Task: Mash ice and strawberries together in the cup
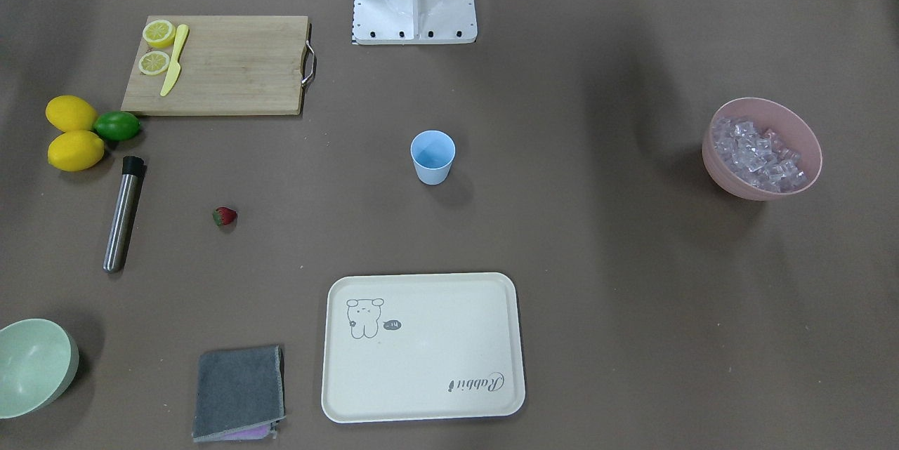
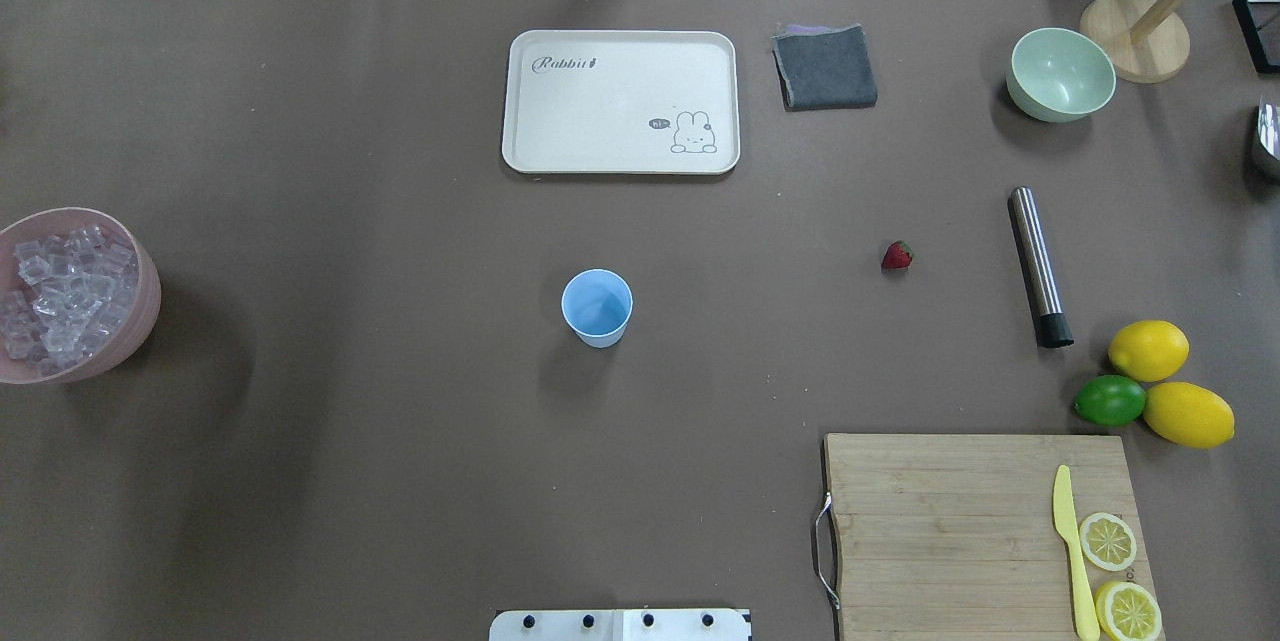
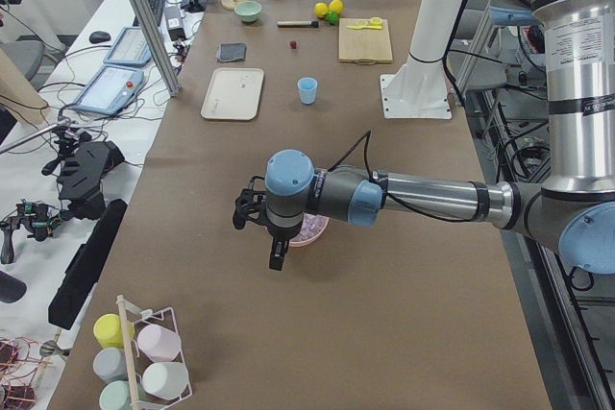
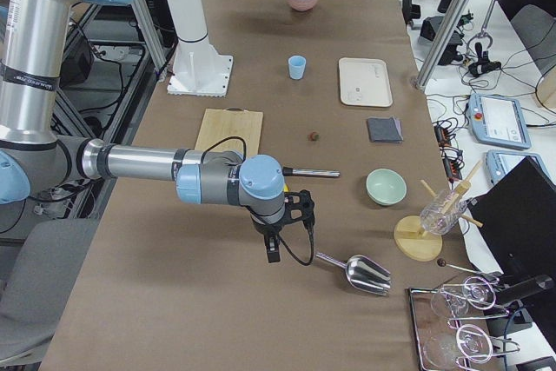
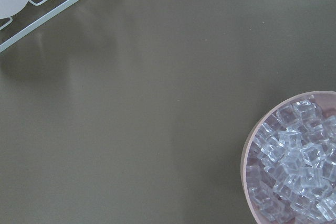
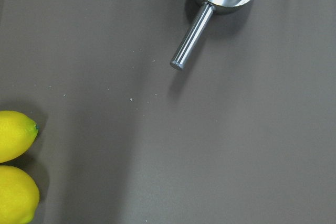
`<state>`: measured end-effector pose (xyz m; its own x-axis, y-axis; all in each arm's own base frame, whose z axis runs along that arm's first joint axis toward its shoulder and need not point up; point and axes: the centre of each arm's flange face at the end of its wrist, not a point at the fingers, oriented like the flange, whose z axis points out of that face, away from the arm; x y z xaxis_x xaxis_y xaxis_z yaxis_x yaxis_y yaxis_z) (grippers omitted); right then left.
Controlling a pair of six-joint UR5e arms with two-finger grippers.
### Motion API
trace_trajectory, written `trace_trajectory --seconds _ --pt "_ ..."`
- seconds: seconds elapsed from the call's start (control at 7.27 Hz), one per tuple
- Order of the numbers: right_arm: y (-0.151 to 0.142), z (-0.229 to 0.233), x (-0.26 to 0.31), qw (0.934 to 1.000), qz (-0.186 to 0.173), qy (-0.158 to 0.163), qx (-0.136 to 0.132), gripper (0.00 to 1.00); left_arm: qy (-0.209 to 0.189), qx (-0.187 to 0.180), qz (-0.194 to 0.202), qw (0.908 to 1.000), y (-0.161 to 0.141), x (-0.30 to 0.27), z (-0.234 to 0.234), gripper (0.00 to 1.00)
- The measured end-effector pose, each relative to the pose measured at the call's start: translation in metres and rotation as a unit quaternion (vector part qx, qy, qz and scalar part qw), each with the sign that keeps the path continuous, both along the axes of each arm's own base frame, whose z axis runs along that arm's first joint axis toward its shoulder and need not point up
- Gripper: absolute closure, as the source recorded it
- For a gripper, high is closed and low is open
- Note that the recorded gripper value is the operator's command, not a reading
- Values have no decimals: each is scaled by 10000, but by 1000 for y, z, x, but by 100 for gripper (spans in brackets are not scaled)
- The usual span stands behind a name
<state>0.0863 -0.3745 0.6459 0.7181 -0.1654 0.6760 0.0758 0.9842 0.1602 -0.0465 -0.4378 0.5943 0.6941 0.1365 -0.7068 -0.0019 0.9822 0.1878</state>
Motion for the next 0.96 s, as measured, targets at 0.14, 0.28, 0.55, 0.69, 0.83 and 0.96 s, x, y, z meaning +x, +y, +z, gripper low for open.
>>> trace_trajectory --seconds 0.14,0.28,0.55,0.69,0.83,0.96 --pt "1 0 0 10000 -1 -3 -7 0 -3 -7 -2 10000 0 0 0 3" --pt "1 0 0 10000 3 -5 -7 0 -6 7 -4 10000 -1 0 -1 3" --pt "0 -1 0 10000 5 -5 -1 0 -14 93 8 10000 -7 0 -7 3" --pt "1 -1 0 10000 3 -4 9 0 -8 137 15 9999 -9 0 -10 3" --pt "5 0 2 10000 18 -9 3 0 -5 208 19 9998 -14 0 -16 3" --pt "10 1 4 10000 48 -32 -15 0 -8 276 21 9996 -21 1 -22 3"
